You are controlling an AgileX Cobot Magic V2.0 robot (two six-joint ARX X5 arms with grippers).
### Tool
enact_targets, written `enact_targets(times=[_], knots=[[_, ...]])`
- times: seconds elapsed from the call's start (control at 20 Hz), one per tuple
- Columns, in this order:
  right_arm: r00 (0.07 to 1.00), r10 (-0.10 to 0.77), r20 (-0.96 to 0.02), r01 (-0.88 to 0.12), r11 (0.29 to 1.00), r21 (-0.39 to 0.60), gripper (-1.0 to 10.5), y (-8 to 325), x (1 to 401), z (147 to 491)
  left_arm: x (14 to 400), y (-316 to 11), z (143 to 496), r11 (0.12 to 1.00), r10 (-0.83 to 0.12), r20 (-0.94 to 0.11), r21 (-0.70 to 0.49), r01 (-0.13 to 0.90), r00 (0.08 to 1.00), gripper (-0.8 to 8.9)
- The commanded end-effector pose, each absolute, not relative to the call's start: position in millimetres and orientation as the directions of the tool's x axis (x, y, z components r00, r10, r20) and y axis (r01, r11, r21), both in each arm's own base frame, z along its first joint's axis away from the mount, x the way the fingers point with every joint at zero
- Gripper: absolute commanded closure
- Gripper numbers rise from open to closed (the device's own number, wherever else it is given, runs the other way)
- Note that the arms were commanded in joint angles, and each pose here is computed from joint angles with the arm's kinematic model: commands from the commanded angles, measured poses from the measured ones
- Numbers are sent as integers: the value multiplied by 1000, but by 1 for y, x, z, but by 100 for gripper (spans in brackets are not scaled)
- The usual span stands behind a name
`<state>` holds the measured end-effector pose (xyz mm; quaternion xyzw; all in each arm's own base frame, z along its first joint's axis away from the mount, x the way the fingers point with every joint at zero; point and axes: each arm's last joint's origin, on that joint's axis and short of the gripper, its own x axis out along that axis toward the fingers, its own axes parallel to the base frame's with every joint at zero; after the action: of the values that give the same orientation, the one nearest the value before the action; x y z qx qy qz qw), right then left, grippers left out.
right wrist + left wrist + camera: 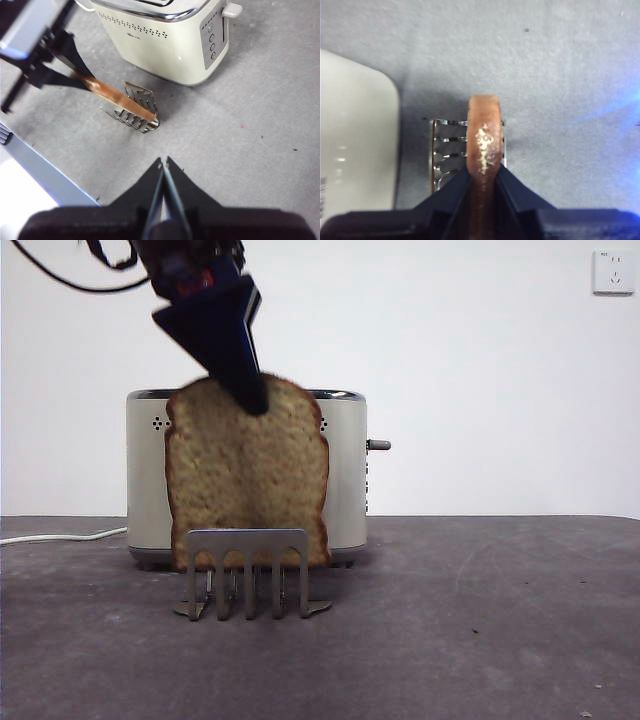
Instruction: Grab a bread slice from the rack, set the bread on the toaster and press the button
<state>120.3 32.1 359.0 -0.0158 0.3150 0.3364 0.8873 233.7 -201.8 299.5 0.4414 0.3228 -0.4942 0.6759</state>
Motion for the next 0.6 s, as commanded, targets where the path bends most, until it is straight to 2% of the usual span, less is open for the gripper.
enact_targets(times=[0.05,0.25,0.45,0.6], knots=[[574,590,-568,-615,769,176,958,33,120,359,232,-201,315,113,-388,-869,287,951,308,822],[574,589,-568,-615,769,176,958,33,120,359,225,-193,368,150,-391,-825,380,913,408,822],[573,589,-570,-615,769,177,958,33,121,359,218,-183,432,227,-423,-700,532,816,575,822],[571,589,-573,-614,769,179,958,33,122,359,216,-180,453,188,-414,-633,644,742,654,822]])
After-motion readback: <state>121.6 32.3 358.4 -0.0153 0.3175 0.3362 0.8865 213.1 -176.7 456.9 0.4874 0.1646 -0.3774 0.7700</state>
